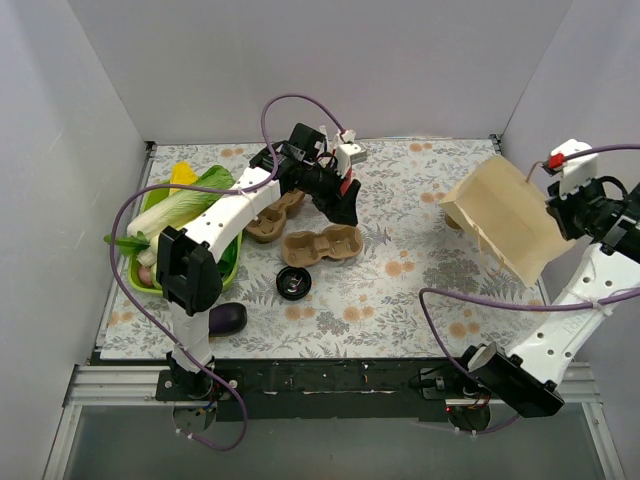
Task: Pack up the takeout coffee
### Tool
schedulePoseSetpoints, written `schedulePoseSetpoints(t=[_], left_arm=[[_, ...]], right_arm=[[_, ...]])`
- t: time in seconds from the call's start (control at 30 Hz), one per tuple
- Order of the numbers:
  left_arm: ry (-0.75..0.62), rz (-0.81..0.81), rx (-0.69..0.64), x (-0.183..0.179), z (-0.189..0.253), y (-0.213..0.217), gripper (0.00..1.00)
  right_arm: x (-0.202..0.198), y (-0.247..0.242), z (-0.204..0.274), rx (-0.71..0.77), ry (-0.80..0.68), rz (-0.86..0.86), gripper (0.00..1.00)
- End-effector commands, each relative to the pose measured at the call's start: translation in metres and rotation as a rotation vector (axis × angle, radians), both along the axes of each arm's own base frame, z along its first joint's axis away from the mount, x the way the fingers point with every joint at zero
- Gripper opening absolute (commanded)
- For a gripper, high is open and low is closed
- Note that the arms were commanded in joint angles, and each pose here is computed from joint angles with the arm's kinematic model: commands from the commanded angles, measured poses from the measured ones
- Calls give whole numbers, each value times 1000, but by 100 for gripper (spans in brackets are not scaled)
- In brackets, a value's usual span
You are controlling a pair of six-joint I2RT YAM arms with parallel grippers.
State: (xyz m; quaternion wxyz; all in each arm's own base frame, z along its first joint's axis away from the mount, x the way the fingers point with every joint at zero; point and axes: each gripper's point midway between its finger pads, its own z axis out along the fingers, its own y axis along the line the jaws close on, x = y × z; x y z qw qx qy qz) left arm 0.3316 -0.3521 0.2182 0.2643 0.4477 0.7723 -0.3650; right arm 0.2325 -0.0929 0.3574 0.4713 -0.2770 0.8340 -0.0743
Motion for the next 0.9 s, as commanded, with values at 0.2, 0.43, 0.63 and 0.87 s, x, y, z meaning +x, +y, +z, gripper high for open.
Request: schedulePoseSetpoints(t=[0.2,0.43,0.63,0.87], left_arm=[[-67,121,-60,-6,67,20,72],[-172,286,-28,19,86,54,77],[-209,106,111,1,47,87,77],[-154,82,300,-4,-20,102,70]], right_arm=[[13,93,30,141,-58,290,1],[39,112,35,257,-47,305,1],[64,129,26,251,-20,317,1],[88,141,4,231,80,225,1]])
